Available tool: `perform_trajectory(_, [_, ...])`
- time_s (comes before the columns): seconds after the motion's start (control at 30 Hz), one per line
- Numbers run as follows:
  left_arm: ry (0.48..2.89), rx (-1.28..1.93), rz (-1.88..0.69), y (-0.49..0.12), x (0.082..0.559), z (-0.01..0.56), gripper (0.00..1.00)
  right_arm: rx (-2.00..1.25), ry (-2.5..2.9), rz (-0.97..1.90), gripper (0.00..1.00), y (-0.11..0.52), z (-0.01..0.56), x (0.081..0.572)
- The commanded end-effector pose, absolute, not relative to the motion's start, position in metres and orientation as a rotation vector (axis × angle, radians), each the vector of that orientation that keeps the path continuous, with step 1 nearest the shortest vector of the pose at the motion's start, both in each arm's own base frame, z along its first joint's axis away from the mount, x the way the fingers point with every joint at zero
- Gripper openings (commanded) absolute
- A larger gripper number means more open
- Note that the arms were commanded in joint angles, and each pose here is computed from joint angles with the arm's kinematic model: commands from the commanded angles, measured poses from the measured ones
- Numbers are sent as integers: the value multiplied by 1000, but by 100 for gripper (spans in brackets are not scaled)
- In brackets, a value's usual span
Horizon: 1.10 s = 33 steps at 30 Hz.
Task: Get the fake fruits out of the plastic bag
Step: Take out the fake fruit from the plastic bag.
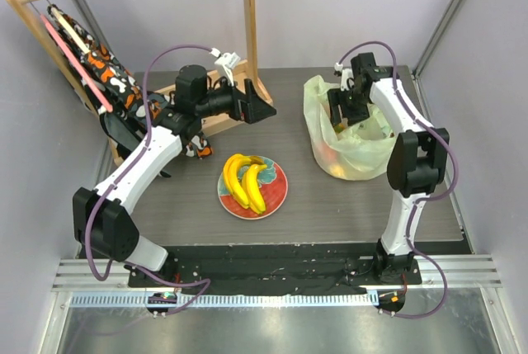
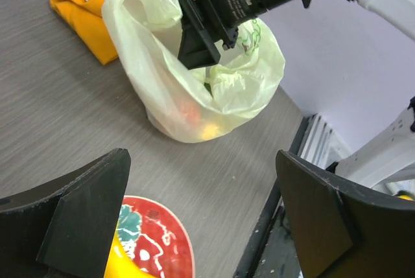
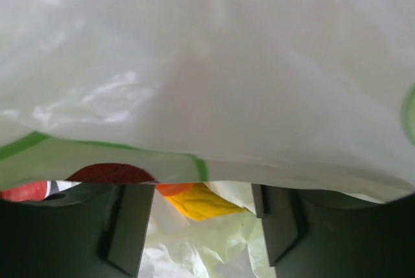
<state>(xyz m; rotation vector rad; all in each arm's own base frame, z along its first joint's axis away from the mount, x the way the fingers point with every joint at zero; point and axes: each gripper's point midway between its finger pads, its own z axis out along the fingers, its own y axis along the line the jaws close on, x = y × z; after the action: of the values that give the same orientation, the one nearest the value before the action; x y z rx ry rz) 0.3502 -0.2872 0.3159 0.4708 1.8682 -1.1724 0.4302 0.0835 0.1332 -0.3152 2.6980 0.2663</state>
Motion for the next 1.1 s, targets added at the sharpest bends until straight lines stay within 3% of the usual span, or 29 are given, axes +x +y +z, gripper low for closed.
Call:
perform_trajectory(0.0, [1874, 563, -1122, -282, 344, 309, 100, -363, 2704, 299, 84, 89, 112, 442])
perform_trajectory(0.03, [1876, 573, -1113, -281, 345, 310, 100, -321, 2688, 306, 99, 91, 112, 448])
perform_trajectory(0.37, [2001, 591, -1080, -272, 332, 271, 100, -250, 2735, 289, 98, 91, 79, 464])
perform_trajectory(0.43, [2006, 587, -1069, -271, 333, 268, 100, -256, 2742, 288, 94, 91, 74, 465])
perform_trajectory(0.57, [2005, 597, -1058, -272, 336, 269, 100, -277, 2728, 271, 69, 89, 76, 469])
perform_trajectory(0.6, [1998, 598, -1051, -272, 338, 271, 100, -285, 2721, 267, 55, 88, 79, 470])
perform_trajectory(0.7, [1979, 601, -1045, -272, 340, 277, 100, -313, 2679, 262, 36, 88, 97, 469])
perform_trajectory(0.9, [1900, 601, -1047, -267, 336, 304, 100, -421, 2569, 186, 30, 78, 153, 452])
perform_trajectory(1.07, [1814, 597, -1059, -264, 327, 331, 100, -563, 2473, 125, 29, 73, 200, 405])
